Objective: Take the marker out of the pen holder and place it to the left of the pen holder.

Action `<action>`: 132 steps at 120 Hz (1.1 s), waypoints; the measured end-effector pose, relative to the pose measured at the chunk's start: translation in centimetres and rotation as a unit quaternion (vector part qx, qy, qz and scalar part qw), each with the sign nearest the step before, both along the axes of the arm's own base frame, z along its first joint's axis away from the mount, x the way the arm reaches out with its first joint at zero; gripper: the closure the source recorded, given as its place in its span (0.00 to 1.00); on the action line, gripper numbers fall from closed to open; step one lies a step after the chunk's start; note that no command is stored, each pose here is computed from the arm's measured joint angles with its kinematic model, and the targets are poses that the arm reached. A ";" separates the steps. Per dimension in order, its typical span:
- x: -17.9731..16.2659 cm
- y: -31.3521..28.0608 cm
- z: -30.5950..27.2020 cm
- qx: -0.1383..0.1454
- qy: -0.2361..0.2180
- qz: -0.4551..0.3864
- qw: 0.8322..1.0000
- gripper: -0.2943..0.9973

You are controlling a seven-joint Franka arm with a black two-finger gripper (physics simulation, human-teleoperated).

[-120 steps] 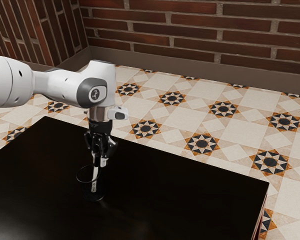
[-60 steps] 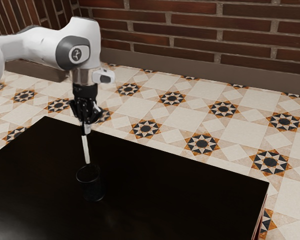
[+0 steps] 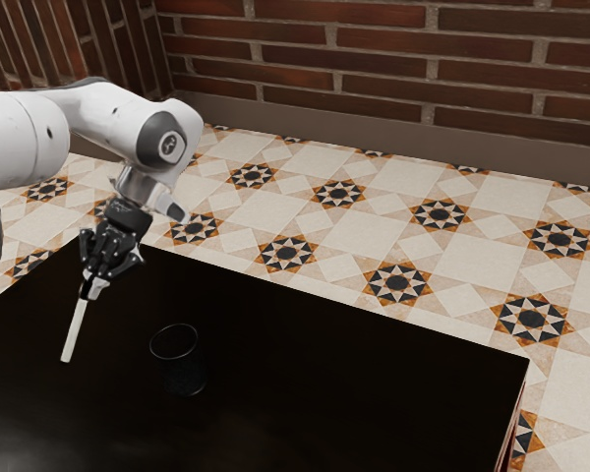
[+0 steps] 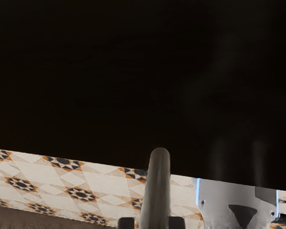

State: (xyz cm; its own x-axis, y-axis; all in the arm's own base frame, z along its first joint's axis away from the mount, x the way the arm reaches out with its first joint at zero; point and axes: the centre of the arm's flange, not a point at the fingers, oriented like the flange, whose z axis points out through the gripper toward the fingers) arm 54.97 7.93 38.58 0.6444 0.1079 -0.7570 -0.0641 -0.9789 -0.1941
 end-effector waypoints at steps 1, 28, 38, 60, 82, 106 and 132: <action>0.0 0.0 -0.3 0.001 0.004 0.000 1.000 0.84; 0.7 1.6 -6.2 0.016 0.073 0.014 0.997 0.84; 1.4 1.9 -8.4 0.018 0.084 0.012 0.996 0.84; 2.3 2.1 -11.0 0.017 0.095 0.006 0.995 0.84; 2.2 3.1 -13.3 0.012 0.104 0.009 0.994 0.84; 2.1 3.8 -14.7 0.007 0.108 0.008 0.994 0.83; 2.1 4.0 -15.0 0.001 0.106 0.009 0.994 0.58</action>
State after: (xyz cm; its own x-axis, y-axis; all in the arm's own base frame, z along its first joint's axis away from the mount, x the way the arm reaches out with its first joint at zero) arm 57.08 11.96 23.59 0.4689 0.1199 -0.8751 -0.0858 -0.9799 -0.1802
